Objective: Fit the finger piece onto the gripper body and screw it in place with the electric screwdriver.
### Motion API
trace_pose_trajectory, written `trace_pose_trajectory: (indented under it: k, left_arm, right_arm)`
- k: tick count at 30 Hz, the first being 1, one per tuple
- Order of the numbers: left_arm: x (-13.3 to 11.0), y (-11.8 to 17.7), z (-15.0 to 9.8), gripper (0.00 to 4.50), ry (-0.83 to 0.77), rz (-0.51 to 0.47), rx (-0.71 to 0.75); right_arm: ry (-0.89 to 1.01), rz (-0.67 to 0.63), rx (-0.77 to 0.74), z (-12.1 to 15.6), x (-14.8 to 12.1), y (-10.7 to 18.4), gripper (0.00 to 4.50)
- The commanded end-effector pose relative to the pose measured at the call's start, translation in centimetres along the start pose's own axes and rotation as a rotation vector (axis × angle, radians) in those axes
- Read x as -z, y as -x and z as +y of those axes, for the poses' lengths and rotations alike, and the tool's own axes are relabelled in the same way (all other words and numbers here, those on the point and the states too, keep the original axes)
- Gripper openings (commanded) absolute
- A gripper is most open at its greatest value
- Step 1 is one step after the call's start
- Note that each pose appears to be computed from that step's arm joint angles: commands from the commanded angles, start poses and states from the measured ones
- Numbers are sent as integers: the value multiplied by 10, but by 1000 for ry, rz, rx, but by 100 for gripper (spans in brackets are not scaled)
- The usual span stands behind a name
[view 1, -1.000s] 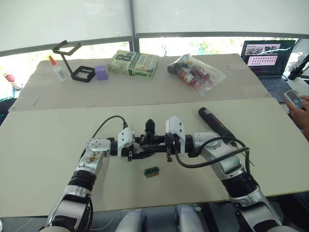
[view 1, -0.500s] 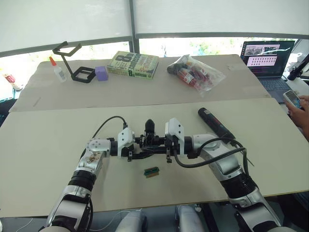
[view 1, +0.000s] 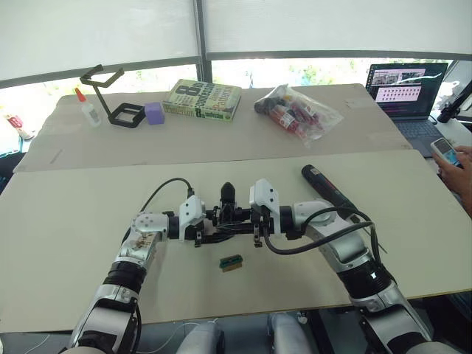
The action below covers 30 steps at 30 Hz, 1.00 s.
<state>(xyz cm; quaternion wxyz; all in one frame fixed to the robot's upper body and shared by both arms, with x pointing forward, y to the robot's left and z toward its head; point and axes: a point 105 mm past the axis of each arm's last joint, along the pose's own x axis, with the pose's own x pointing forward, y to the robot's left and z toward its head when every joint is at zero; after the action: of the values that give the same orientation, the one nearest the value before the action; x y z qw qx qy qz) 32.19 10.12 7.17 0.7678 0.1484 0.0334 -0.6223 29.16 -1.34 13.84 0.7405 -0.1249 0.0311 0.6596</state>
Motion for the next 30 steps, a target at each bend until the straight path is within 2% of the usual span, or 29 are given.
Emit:
trace_pose_trajectory:
  k: [1,8,13,17,19,23,28,30]
  left_arm:
    - [12,-4,-15,230,23,35,63]
    - [12,-4,-14,230,27,35,58]
    - [13,-4,-13,230,28,36,55]
    - [13,-4,-13,230,31,35,52]
    - [14,-3,-13,230,33,36,50]
    - [16,-2,-12,230,38,36,42]
    - [18,-1,-12,230,47,34,29]
    - [18,-2,-11,230,50,31,22]
  right_arm:
    - [-77,107,11,-2,22,1,38]
    - [-51,181,34,-8,31,1,38]
    - [-54,123,26,-8,18,2,38]
    - [-26,39,20,-9,-6,4,38]
    - [-3,5,-2,-5,-17,4,139]
    - [109,-99,-42,4,-45,5,273]
    - [164,-168,-43,8,-58,9,447]
    - [170,-199,-48,10,-62,12,447]
